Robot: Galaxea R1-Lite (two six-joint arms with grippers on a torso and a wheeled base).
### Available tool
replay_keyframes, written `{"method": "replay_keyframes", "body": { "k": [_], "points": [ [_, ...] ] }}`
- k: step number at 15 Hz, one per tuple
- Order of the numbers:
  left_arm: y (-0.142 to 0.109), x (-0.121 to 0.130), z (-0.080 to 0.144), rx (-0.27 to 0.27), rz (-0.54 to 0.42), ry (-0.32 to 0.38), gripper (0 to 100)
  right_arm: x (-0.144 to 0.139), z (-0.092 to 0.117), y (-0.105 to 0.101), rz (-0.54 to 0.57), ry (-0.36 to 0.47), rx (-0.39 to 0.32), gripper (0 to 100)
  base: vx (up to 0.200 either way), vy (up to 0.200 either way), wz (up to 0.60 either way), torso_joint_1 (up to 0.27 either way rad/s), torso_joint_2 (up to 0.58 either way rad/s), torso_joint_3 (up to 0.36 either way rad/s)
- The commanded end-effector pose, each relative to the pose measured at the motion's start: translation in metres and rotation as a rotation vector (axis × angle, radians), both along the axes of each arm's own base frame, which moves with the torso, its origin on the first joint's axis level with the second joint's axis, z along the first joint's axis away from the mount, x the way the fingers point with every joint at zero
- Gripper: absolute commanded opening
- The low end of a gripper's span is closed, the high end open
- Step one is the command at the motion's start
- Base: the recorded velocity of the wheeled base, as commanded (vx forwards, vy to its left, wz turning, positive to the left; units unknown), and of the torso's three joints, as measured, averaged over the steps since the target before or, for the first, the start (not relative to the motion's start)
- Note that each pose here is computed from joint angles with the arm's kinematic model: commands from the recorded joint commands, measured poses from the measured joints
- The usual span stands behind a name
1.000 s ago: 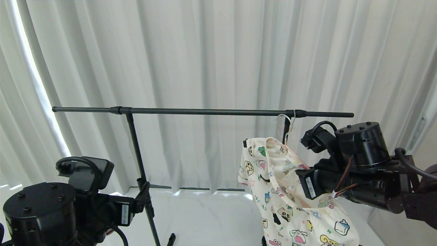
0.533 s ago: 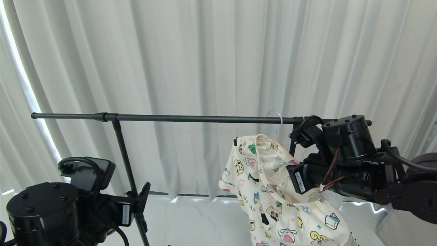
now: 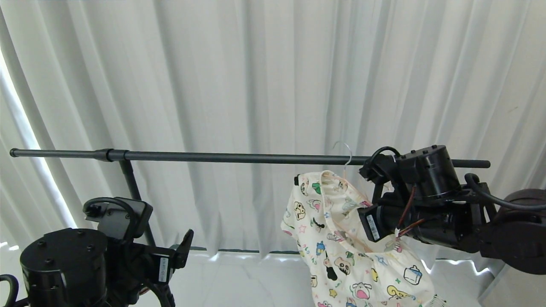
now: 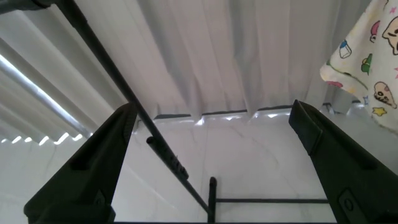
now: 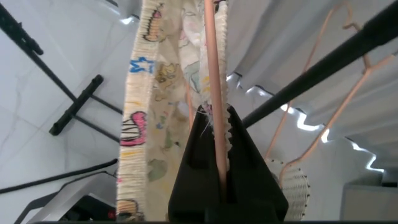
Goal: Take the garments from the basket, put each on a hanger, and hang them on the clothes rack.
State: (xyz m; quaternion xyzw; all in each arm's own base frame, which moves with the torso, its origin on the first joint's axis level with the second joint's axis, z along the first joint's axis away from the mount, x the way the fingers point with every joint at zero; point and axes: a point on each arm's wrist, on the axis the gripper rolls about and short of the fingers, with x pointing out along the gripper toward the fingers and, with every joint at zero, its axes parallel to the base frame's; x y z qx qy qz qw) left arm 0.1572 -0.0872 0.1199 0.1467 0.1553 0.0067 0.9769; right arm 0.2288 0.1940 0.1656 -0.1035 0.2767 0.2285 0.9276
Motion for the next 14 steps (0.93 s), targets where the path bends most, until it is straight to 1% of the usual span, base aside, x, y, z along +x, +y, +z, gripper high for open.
{"method": "replay_keyframes", "body": {
  "k": [1, 4, 6, 7, 9, 11, 14],
  "points": [
    [-0.001, 0.002, 0.001, 0.000, 0.003, -0.003, 100, 0.010, -0.007, -0.003, -0.029, 0.016, -0.013, 0, 0.000, 0.000, 0.00, 0.000, 0.00, 0.000],
    [-0.001, 0.003, 0.001, -0.002, 0.003, -0.005, 100, 0.030, -0.014, -0.002, -0.066, 0.027, -0.021, 0, 0.000, 0.000, 0.00, 0.000, 0.00, 0.000],
    [-0.001, 0.003, 0.000, 0.001, 0.005, 0.000, 100, 0.050, -0.016, 0.004, -0.085, 0.023, -0.019, 0, 0.000, 0.000, 0.00, 0.000, 0.00, 0.000],
    [-0.002, 0.003, 0.000, 0.001, 0.003, 0.000, 100, 0.055, -0.017, 0.006, -0.089, 0.028, -0.023, 0, 0.000, 0.000, 0.00, 0.000, 0.00, 0.000],
    [-0.002, 0.004, 0.002, -0.003, 0.006, -0.006, 100, 0.069, -0.027, 0.015, -0.092, 0.050, -0.039, 0, 0.000, 0.000, 0.00, 0.000, 0.00, 0.000],
    [-0.002, 0.005, 0.003, -0.006, 0.008, -0.012, 100, 0.083, -0.036, 0.020, -0.104, 0.059, -0.045, 0, 0.000, 0.000, 0.00, 0.000, 0.00, 0.000],
    [-0.003, 0.006, 0.004, 0.005, 0.002, -0.013, 100, 0.096, -0.044, 0.020, -0.124, 0.077, -0.058, 0, 0.000, 0.000, 0.00, 0.000, 0.00, 0.000]
  ]
}}
